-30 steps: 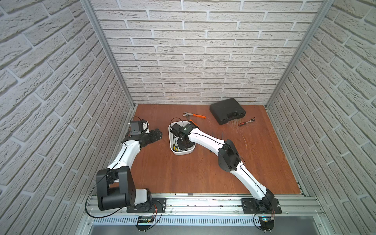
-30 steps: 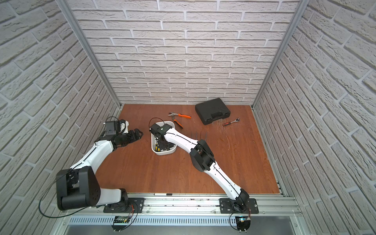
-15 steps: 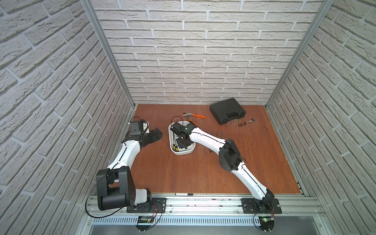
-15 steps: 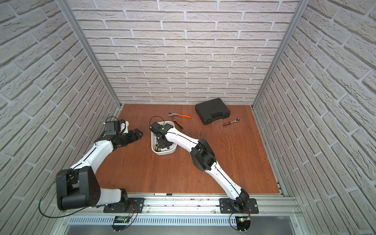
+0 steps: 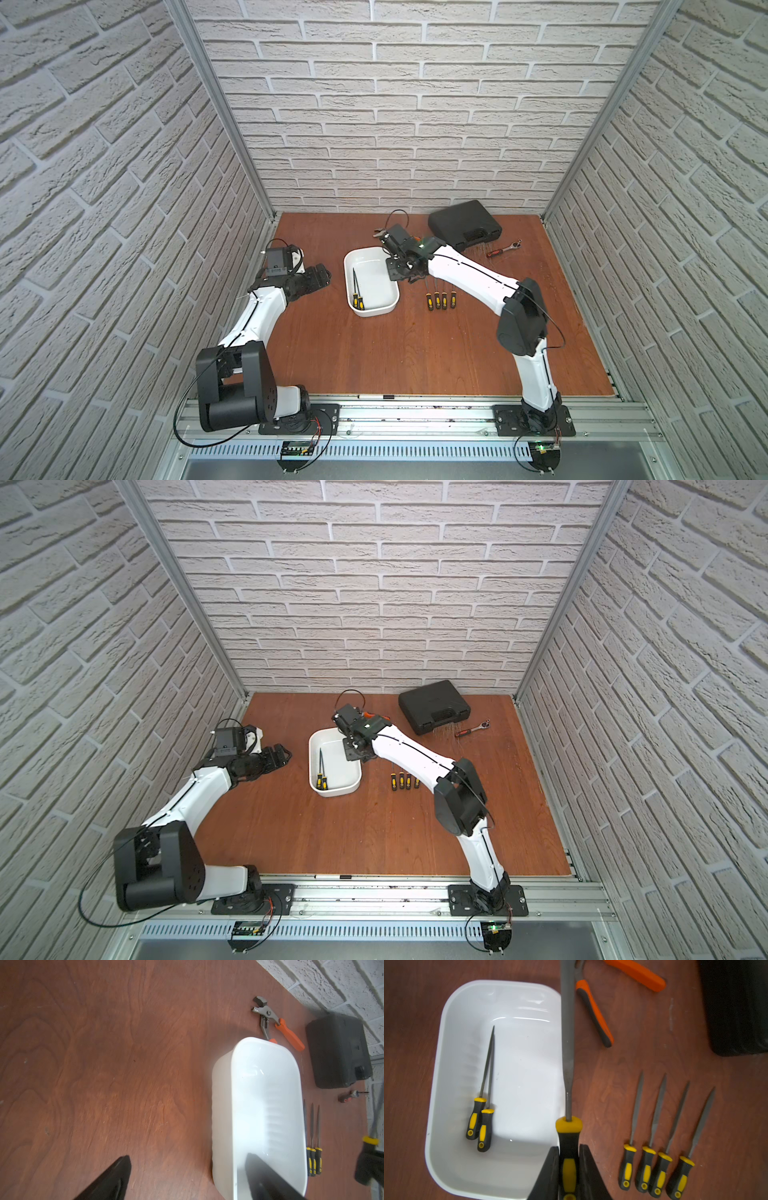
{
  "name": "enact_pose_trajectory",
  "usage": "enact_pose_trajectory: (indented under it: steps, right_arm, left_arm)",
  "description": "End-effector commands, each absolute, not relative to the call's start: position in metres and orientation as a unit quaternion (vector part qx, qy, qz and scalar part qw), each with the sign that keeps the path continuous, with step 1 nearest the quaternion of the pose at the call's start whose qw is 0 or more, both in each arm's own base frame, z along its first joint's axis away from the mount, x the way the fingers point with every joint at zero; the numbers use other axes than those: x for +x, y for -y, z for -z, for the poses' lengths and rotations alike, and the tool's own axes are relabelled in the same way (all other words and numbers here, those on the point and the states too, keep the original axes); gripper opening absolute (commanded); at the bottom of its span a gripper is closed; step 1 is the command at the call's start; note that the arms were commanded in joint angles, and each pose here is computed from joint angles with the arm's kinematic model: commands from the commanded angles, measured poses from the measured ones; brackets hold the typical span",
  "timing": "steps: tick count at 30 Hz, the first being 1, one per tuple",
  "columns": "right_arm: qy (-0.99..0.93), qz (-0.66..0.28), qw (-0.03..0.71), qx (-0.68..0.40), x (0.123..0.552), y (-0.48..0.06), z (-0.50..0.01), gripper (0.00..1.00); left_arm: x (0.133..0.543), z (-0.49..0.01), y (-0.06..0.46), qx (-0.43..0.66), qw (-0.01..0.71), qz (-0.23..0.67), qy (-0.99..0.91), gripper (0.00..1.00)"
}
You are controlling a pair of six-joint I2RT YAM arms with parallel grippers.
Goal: Take the file tool out of the storage box
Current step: Pick up the file tool from the storage box, then place the file tool at the center of the board.
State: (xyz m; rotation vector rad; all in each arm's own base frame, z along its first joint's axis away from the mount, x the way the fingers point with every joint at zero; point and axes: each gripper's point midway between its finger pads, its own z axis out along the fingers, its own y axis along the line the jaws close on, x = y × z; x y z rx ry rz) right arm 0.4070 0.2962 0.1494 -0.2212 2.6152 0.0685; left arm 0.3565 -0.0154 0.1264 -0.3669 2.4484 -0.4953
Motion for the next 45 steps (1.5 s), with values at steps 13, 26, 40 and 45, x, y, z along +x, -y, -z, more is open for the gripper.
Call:
enact_pose_trajectory:
  steps: [13,26,40,45]
  right_arm:
    - [-0.974,0.042,0.201,0.096,0.347,-0.105,-0.084,0.02]
    - [-0.98,0.02,0.155,0.124,0.352,-0.093,-0.037,0.02]
    - [-0.983,0.012,0.147,0.112,0.364,-0.099,-0.029,0.02]
    - [-0.983,0.008,0.146,0.109,0.365,-0.102,-0.029,0.04]
  left_arm:
    - [0.361,-0.135,0.02,-0.117,0.32,0.187,-0.921,0.92]
    - [0.359,-0.134,0.022,-0.111,0.319,0.182,-0.924,0.92]
    - [0.36,-0.132,0.025,-0.106,0.316,0.178,-0.926,0.92]
    - [0.36,-0.131,0.025,-0.106,0.316,0.178,-0.926,0.92]
